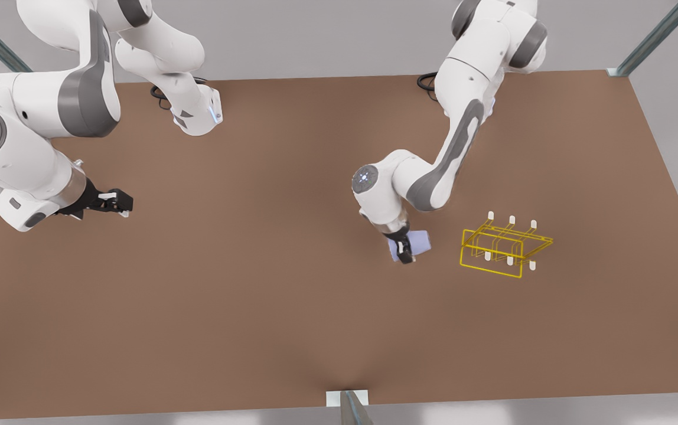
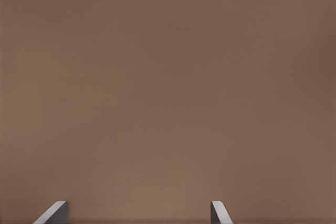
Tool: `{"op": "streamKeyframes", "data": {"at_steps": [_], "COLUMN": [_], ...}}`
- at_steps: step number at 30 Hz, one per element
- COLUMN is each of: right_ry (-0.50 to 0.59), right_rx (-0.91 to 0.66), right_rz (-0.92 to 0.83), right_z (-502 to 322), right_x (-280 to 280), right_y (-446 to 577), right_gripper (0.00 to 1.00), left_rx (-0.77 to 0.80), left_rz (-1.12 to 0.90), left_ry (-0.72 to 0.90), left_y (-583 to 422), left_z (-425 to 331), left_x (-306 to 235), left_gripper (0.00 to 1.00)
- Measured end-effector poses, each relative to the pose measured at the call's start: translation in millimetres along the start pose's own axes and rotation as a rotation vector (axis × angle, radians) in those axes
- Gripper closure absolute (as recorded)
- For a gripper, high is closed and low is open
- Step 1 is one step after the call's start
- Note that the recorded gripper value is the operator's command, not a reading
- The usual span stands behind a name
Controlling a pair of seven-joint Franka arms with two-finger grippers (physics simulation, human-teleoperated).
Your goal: Place the cup on the cup holder
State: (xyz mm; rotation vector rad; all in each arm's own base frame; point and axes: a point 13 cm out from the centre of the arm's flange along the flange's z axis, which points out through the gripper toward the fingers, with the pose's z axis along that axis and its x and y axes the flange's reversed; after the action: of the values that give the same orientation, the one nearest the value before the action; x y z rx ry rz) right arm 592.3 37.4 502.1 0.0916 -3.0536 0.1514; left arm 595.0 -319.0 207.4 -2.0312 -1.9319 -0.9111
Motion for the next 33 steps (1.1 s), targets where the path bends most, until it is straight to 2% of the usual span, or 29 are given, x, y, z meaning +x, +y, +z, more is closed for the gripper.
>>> {"op": "streamKeyframes", "data": {"at_steps": [3, 6, 8, 11, 15, 18, 25, 33], "right_ry": [0.0, 0.0, 0.001, 0.0, 0.004, 0.009, 0.031, 0.035], "right_rx": [0.001, 0.002, 0.003, 0.002, 0.0, -0.001, -0.01, -0.013], "right_rz": [0.002, 0.004, 0.004, 0.005, 0.008, 0.007, 0.016, 0.019], "right_z": [0, 0, 0, 0, 2, 5, 18, 21], "right_x": [0, 0, 0, 0, 0, -2, -6, -7], "right_y": [0, -1, 0, 0, -2, -2, -6, -6], "right_gripper": [0.0, 0.0, 0.0, 0.0, 0.0, 0.0, 0.0, 0.0], "left_rx": [-0.231, -0.328, -0.334, -0.296, -0.235, -0.178, -0.082, -0.078], "left_rz": [0.193, 0.285, 0.314, 0.355, 0.359, 0.352, 0.362, 0.326], "left_ry": [0.474, 0.848, 1.033, 1.205, 1.329, 1.356, 1.288, 1.247], "left_y": [36, 57, 59, 49, 42, 38, 10, 16], "left_z": [-5, 0, 5, 23, 31, 44, 69, 76], "left_x": [66, 113, 142, 172, 211, 232, 219, 209], "left_gripper": [0.41, 0.41, 0.41, 0.4, 0.4, 0.4, 0.4, 0.4]}}
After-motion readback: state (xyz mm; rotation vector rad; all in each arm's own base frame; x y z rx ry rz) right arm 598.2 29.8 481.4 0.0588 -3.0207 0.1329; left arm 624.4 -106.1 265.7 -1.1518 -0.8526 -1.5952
